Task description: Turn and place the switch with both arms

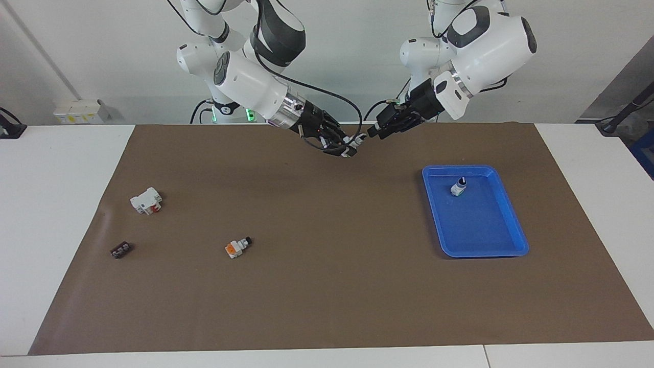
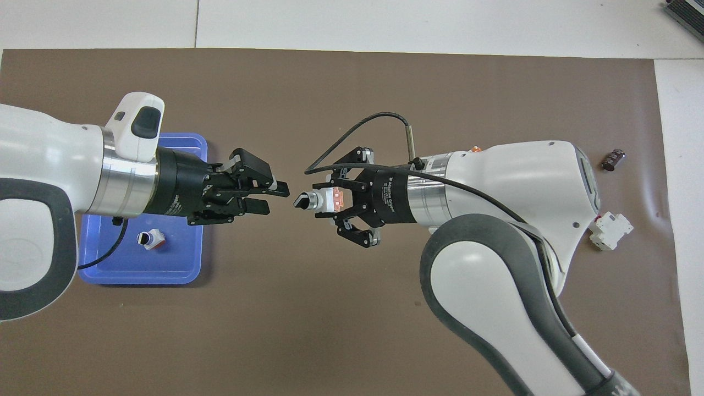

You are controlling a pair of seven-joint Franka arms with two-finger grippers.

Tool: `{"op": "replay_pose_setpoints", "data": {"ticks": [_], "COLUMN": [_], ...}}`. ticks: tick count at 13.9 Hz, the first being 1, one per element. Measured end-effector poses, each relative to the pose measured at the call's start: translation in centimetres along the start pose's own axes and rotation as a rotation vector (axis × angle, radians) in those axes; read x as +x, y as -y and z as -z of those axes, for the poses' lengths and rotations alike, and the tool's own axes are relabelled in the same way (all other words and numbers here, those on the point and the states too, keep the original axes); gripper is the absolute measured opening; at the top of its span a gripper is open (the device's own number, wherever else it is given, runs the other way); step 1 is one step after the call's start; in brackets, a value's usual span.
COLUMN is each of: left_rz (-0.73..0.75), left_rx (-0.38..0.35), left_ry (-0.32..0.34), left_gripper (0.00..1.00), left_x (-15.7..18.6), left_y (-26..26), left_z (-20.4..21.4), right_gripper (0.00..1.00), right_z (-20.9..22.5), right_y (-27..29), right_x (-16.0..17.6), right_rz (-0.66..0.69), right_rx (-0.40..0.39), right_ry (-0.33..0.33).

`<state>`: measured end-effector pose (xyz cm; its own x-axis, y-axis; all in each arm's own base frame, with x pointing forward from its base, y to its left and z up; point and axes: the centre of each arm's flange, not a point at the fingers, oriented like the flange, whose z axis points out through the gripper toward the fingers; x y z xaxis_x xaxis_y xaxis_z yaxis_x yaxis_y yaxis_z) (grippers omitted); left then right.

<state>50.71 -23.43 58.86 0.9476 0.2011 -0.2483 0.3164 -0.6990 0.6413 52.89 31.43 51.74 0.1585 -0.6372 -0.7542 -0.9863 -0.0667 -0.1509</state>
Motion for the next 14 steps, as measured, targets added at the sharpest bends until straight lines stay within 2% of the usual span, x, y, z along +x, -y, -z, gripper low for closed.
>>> {"op": "replay_pose_setpoints", "data": {"ticks": [4,9,14], "left_rz": [-0.145,-0.333,-0.427], "left_rx": [0.003,-0.005,0.012], "left_ry": [0.008,-0.015,-0.051], "left_gripper": [0.48,0.37,0.38], "left_x": [-0.93,-0.80,-0.43], "left_y": [-0.92,-1.14,-1.10], "left_z": [-0.94,-0.83,-0.56], "right_gripper": [0.41,0.41,0.41], "right_z": [0.00,0.00,0.00], "right_y": [0.00,0.00,0.00], "right_x": [0.00,0.00,0.00], "right_rz": [0.000,0.000,0.000], "right_rx": [0.000,0.000,0.000], "right_ry": [0.000,0.000,0.000]}}
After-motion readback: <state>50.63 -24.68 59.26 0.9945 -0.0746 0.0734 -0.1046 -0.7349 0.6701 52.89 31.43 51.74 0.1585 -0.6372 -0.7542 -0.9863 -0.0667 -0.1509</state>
